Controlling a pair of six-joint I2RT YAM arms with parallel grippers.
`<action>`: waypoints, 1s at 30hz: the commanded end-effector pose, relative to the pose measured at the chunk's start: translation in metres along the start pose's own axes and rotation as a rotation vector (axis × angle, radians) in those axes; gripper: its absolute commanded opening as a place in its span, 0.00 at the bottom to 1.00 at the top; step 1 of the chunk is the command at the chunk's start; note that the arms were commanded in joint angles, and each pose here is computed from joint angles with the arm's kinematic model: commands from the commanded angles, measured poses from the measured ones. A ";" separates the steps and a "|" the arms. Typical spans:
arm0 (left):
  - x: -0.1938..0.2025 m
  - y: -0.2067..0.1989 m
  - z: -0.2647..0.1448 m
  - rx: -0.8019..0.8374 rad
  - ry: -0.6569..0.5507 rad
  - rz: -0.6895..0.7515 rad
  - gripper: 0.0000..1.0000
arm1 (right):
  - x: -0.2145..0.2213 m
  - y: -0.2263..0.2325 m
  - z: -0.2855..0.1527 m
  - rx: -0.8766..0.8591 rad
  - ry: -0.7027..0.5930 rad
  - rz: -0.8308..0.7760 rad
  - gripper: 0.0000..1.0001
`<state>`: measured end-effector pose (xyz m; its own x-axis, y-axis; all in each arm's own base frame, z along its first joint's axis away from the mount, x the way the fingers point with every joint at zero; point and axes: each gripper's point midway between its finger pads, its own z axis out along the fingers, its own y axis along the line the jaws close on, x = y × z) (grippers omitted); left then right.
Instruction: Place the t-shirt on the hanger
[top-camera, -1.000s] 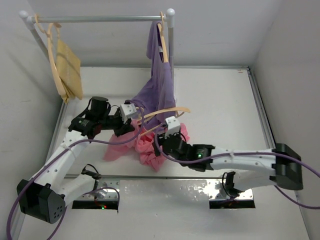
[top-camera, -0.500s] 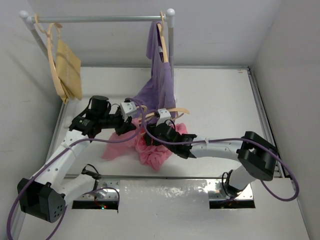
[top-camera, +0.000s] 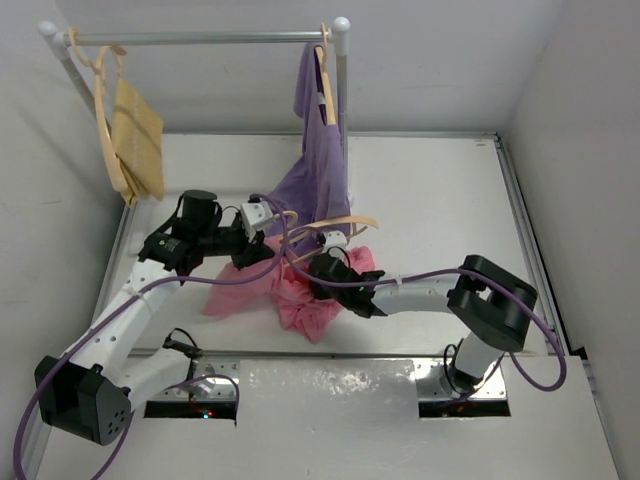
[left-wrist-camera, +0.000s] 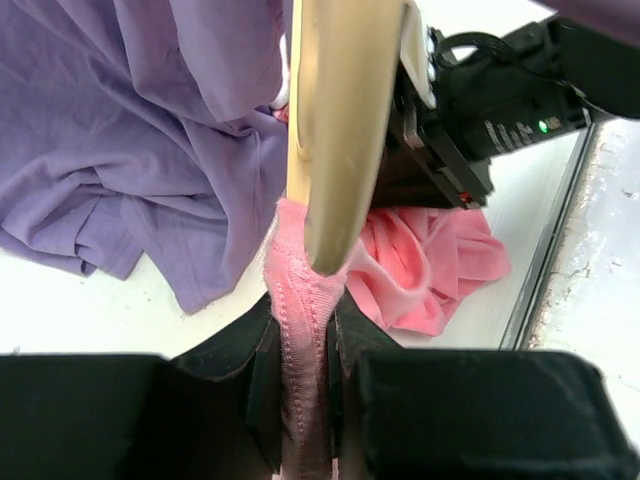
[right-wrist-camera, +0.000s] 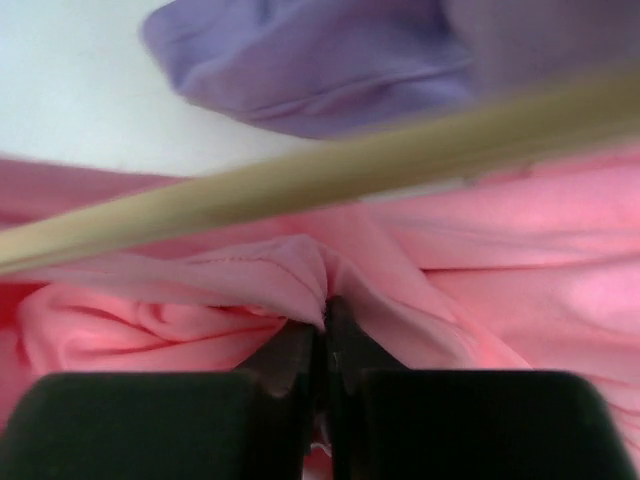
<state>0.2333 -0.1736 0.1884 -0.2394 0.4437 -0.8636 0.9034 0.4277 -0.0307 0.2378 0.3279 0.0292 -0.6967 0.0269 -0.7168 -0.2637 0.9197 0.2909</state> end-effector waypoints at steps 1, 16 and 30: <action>-0.019 -0.003 0.001 0.018 -0.069 0.022 0.00 | -0.006 -0.012 -0.003 0.026 -0.024 0.083 0.00; 0.002 -0.048 -0.013 0.246 -0.013 0.134 0.00 | -0.061 -0.171 -0.085 0.418 -0.368 0.319 0.00; 0.047 -0.028 -0.016 0.162 0.197 0.253 0.00 | -0.113 -0.196 -0.143 0.572 -0.430 0.013 0.00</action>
<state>0.1952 -0.1676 0.1594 -0.0567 0.6048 -0.7943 0.9867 0.1556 0.0480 0.2704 0.1396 0.1198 -0.4061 0.2540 -0.8778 0.1129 0.9672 0.2276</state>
